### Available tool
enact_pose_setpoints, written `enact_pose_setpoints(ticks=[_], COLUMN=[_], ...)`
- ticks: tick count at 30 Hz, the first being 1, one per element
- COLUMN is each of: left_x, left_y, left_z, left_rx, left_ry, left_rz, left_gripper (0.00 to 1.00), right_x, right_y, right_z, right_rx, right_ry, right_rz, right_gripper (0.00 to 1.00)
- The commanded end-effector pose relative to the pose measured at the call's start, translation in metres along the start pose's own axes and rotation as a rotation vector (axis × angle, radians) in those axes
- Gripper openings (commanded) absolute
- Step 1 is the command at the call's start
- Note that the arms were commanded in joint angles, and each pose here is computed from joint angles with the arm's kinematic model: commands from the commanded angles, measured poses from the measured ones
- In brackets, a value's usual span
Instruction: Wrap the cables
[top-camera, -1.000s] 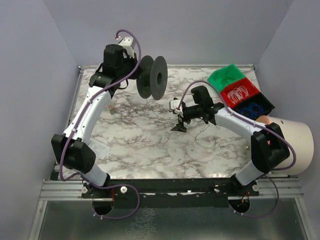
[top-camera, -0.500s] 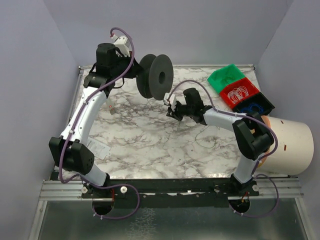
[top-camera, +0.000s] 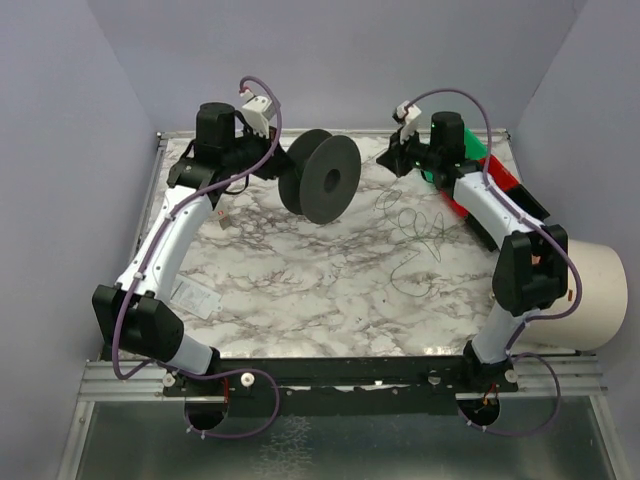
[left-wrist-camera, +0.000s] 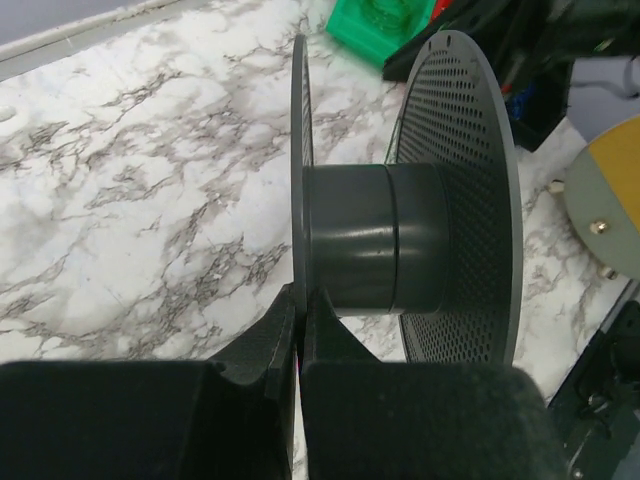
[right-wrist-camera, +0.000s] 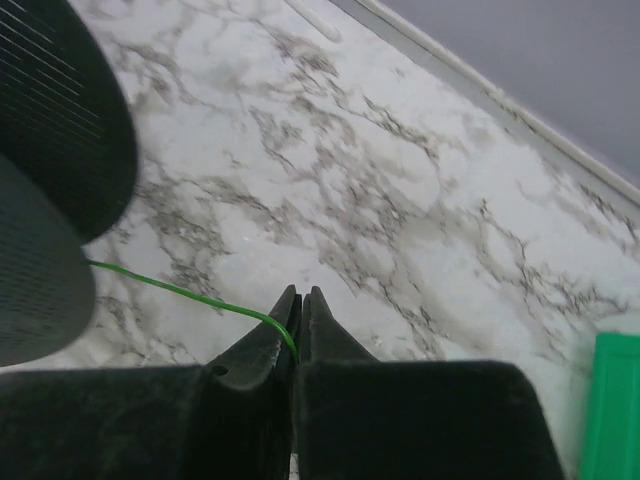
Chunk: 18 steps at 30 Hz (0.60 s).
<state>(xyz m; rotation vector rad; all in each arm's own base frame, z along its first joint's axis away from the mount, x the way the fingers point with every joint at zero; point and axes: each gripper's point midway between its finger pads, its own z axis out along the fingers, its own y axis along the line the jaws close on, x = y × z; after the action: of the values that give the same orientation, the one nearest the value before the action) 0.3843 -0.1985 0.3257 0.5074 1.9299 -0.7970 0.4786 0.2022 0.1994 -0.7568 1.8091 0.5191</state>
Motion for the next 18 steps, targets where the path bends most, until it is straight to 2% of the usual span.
enact_pose_setpoints(ticks=[1, 4, 7, 10, 18], left_x=[0.006, 0.018, 0.029, 0.032, 0.032], left_y=[0.01, 0.03, 0.039, 0.046, 0.059], left_z=[-0.003, 0.011, 0.026, 0.036, 0.056], left_rx=[-0.096, -0.254, -0.374, -0.458, -0.543], left_ry=[0.008, 0.051, 0.088, 0.094, 0.09], left_rz=[0.111, 0.179, 0.222, 0.225, 0.157], left_gripper=[0.0, 0.0, 0.0, 0.0, 0.0], right_x=[-0.03, -0.065, -0.091, -0.105, -0.117], right_y=[0.053, 0.089, 0.102, 0.113, 0.193], right_z=[-0.021, -0.041, -0.05, -0.057, -0.072], right_rx=[-0.331, -0.559, -0.631, -0.709, -0.994], right_ry=[0.073, 0.056, 0.069, 0.069, 0.066], right_rz=[0.115, 0.211, 0.316, 0.352, 0.376], right_gripper=[0.0, 0.01, 0.0, 0.0, 0.0])
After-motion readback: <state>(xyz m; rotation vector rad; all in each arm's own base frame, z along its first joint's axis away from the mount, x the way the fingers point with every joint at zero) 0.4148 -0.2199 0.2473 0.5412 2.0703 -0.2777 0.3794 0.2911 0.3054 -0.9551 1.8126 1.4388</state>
